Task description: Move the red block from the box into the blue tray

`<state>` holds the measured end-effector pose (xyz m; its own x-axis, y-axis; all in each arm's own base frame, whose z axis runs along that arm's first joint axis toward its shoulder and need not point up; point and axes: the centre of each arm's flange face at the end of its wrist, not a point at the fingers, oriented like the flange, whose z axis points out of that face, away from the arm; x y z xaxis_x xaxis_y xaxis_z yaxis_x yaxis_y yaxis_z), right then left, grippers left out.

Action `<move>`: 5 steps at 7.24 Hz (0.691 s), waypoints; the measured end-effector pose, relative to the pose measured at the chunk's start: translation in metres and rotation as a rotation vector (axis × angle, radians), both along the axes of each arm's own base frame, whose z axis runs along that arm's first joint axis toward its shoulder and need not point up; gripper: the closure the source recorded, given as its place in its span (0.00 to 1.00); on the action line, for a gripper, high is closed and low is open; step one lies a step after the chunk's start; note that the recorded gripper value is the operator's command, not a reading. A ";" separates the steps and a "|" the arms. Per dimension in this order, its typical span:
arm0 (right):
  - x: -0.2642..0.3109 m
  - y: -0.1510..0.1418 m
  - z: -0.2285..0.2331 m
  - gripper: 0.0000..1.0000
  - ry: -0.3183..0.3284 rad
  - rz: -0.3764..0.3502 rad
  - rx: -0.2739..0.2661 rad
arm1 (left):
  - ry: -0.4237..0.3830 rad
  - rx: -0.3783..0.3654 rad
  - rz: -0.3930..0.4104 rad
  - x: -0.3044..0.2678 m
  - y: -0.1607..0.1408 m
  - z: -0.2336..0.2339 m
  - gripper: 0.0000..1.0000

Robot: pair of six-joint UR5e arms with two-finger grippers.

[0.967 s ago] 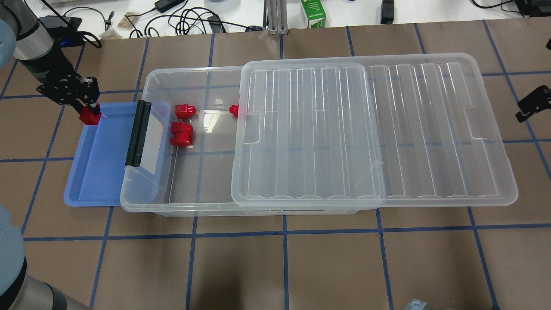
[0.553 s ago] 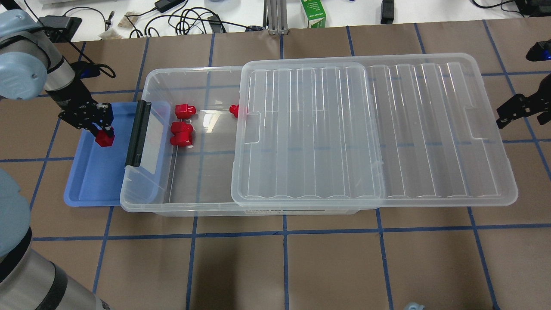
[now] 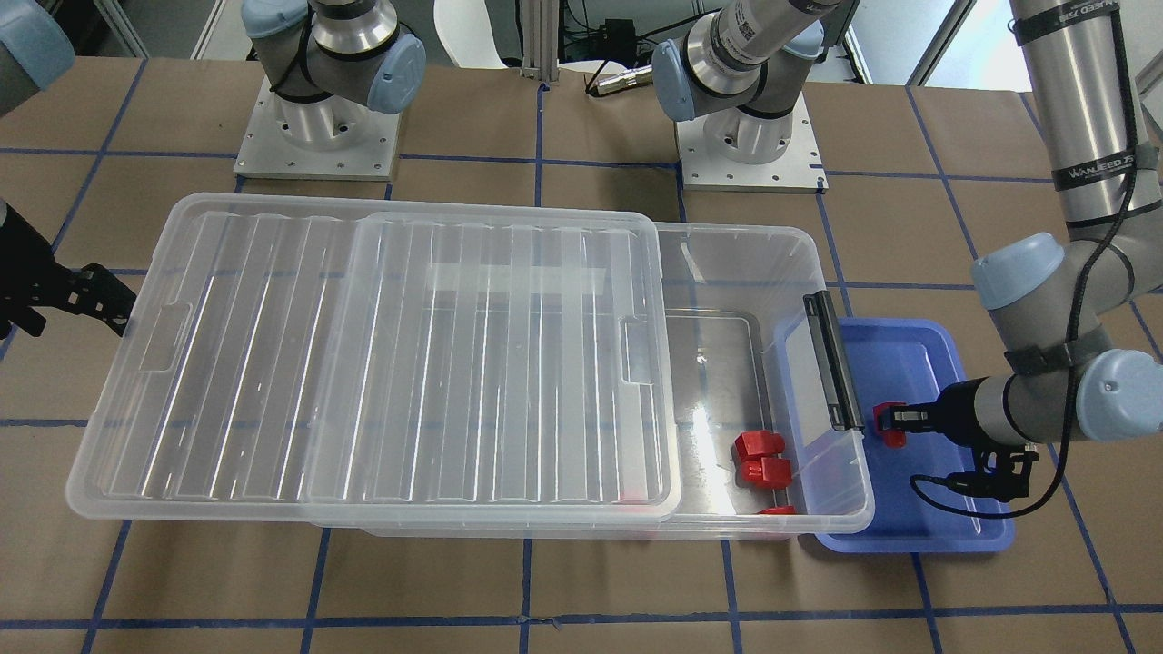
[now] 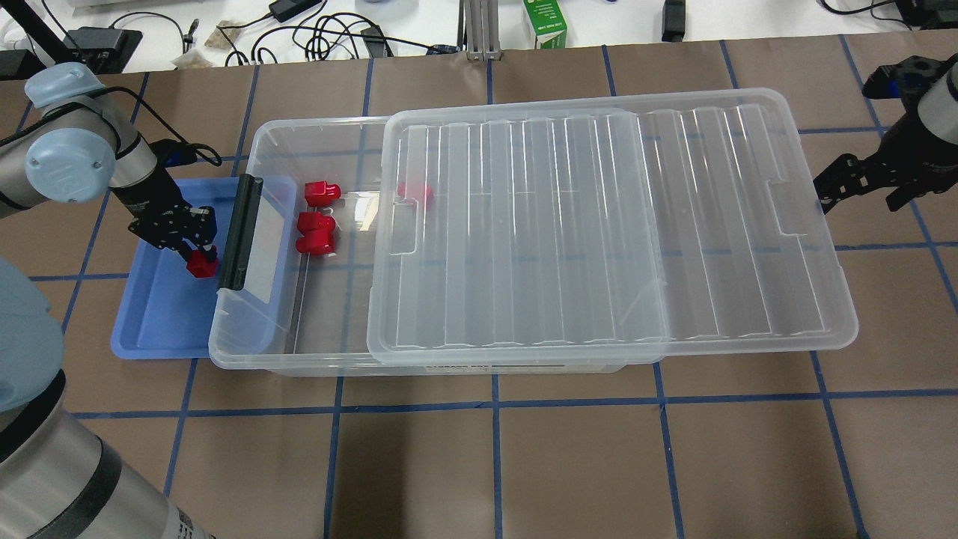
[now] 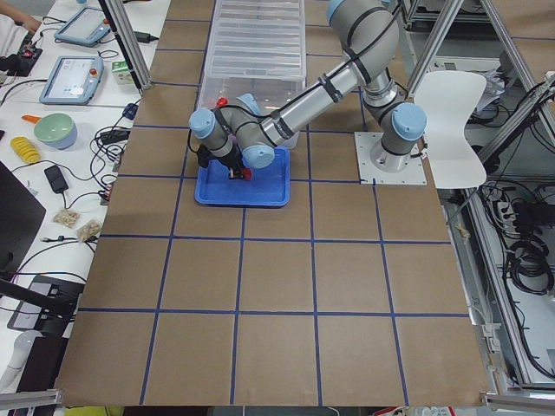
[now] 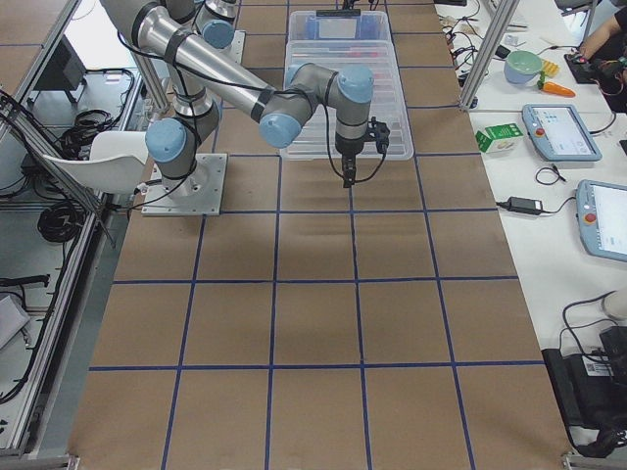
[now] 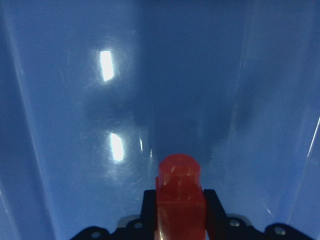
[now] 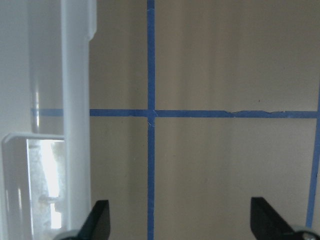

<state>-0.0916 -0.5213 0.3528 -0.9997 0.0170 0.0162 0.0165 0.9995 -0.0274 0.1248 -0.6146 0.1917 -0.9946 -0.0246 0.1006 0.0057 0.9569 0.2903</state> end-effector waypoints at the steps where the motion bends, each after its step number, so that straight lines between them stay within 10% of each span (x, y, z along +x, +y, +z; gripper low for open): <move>1: 0.019 -0.003 0.000 0.00 0.000 -0.025 -0.003 | 0.000 0.004 0.005 0.000 0.000 -0.003 0.31; 5: 0.108 -0.011 0.001 0.00 -0.002 -0.060 -0.018 | -0.007 -0.006 0.010 0.001 -0.004 -0.004 0.00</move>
<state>0.0164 -0.5321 0.3538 -0.9970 0.0767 0.0131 0.0760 0.9961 -0.0455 0.1254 -0.6183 0.1880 -0.9950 -0.0342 0.0941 -0.0060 0.9587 0.2843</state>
